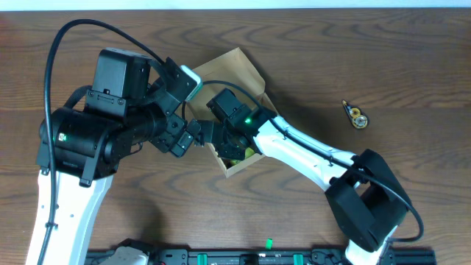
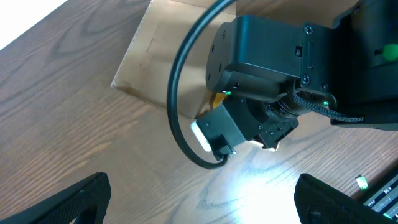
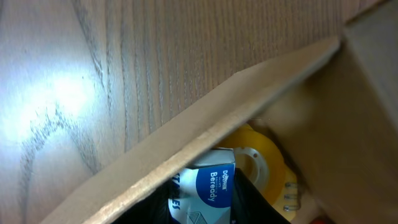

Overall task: Pack container
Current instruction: 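Lower the staples box into the box near the highlighter and release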

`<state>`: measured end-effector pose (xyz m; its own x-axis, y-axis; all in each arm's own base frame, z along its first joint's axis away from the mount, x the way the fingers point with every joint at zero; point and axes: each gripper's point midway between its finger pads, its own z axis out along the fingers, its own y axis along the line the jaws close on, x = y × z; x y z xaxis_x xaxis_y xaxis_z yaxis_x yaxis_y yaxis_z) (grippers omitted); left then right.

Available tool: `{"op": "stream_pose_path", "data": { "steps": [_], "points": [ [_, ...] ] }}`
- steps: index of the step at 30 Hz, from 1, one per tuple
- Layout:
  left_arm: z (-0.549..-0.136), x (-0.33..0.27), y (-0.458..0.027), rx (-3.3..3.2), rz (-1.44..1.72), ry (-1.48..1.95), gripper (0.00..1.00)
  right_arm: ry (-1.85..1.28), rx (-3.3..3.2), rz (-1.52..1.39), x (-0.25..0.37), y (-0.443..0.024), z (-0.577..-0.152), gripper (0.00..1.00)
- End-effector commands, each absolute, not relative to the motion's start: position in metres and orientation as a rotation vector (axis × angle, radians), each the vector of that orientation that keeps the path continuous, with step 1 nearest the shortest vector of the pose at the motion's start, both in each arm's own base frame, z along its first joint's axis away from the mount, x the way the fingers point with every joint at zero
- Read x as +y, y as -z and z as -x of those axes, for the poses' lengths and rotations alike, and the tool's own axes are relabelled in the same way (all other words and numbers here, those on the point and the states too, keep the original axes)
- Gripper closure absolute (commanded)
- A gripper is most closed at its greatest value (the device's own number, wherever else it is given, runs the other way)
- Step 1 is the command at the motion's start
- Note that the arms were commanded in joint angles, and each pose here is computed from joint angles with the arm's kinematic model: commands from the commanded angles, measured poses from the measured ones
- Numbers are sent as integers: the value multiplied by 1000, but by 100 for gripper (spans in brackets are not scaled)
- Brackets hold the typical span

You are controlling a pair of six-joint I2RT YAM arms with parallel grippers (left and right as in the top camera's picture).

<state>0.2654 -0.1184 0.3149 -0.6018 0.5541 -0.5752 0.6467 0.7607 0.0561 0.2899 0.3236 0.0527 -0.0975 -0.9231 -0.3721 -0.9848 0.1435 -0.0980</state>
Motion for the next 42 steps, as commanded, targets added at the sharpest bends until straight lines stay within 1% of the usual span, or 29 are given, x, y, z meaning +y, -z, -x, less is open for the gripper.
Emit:
{"op": "stream_pose_path", "data": {
  "steps": [1,6,11,14,28,42],
  "points": [
    [-266,-117,-320,2361,-899,199,5,-318,2157,1768,325,-49,-287,82],
    [-266,-117,-320,2361,-899,199,5,-294,2107,1832,323,-49,-286,82],
    [-266,-117,-320,2361,-899,199,5,-158,2060,1965,304,-42,-286,82],
    [-266,-117,-320,2361,-899,199,5,-120,2051,1994,299,-43,-287,83],
    [-266,-117,-320,2361,-899,199,5,-107,2039,1983,286,-68,-288,80],
    [-266,-117,-320,2361,-899,199,5,-145,1983,2094,280,-67,-277,81]
  ]
}}
